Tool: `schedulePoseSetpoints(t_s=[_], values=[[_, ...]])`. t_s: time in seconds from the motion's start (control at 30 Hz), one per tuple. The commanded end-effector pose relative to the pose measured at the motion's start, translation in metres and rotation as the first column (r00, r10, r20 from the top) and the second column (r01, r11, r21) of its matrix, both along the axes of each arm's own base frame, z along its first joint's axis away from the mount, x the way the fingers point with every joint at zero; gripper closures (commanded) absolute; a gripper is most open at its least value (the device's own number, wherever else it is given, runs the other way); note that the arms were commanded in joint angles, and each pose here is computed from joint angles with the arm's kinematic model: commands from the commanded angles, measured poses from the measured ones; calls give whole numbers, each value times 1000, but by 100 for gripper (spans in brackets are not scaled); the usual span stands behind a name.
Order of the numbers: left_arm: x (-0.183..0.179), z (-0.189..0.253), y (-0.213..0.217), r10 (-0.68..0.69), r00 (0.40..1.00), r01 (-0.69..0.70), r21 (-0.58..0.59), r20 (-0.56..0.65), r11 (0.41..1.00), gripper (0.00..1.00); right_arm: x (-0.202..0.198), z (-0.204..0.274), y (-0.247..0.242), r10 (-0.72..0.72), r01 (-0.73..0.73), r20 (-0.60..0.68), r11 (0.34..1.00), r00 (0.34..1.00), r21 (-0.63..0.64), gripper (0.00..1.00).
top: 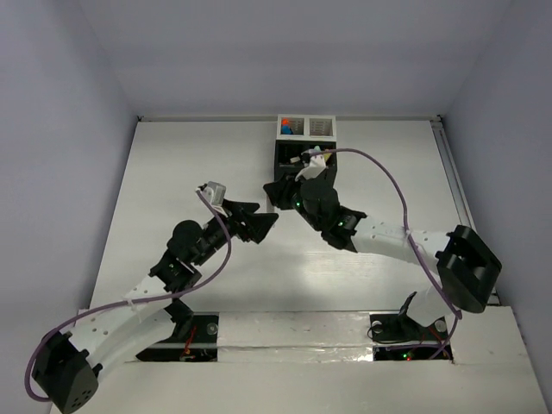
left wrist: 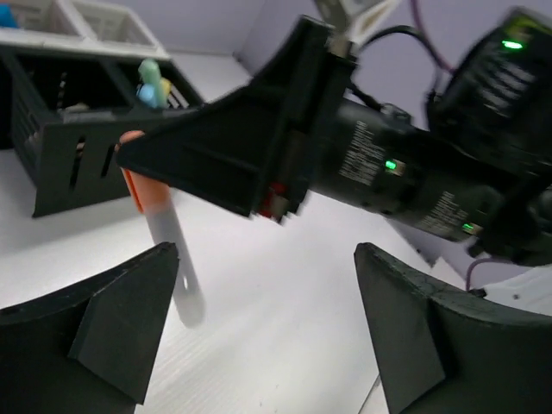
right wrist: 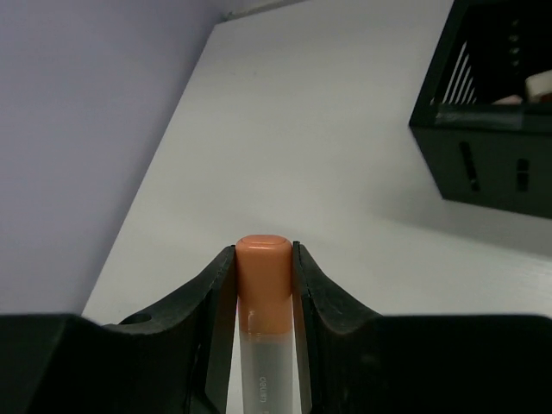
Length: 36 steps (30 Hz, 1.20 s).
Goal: Sort the stationery into containers
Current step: Close the pen cap on the pen, then place the pen in the storage box.
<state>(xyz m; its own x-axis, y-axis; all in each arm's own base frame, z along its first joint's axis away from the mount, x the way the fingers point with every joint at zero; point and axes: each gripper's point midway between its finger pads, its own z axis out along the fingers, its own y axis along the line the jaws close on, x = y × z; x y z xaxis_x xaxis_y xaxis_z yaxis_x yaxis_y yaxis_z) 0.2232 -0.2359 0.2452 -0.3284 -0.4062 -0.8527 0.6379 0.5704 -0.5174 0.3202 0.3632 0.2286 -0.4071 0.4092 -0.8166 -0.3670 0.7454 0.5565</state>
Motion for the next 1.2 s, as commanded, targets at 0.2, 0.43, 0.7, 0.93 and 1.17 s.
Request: schedulePoseSetpoints(t_s=[0.2, 0.43, 0.7, 0.93, 1.17], values=[[-21, 14, 8, -36, 995, 43, -65, 97, 997, 7, 89, 76, -63, -234, 234, 156, 972, 960, 13, 100], [-21, -19, 20, 14, 998, -11, -47, 63, 999, 5, 139, 93, -151, -420, 472, 309, 874, 853, -112, 100], [-16, -38, 20, 25, 999, -25, -4, 45, 1000, 5, 178, 98, -184, -485, 593, 424, 788, 764, -166, 100], [-15, -41, 20, 31, 999, -31, -1, 39, 1000, 4, 202, 79, -178, -457, 621, 490, 745, 742, -245, 100], [-13, -43, 20, 37, 999, -38, 7, 36, 999, 5, 202, 36, -174, -468, 595, 423, 766, 776, -243, 100]])
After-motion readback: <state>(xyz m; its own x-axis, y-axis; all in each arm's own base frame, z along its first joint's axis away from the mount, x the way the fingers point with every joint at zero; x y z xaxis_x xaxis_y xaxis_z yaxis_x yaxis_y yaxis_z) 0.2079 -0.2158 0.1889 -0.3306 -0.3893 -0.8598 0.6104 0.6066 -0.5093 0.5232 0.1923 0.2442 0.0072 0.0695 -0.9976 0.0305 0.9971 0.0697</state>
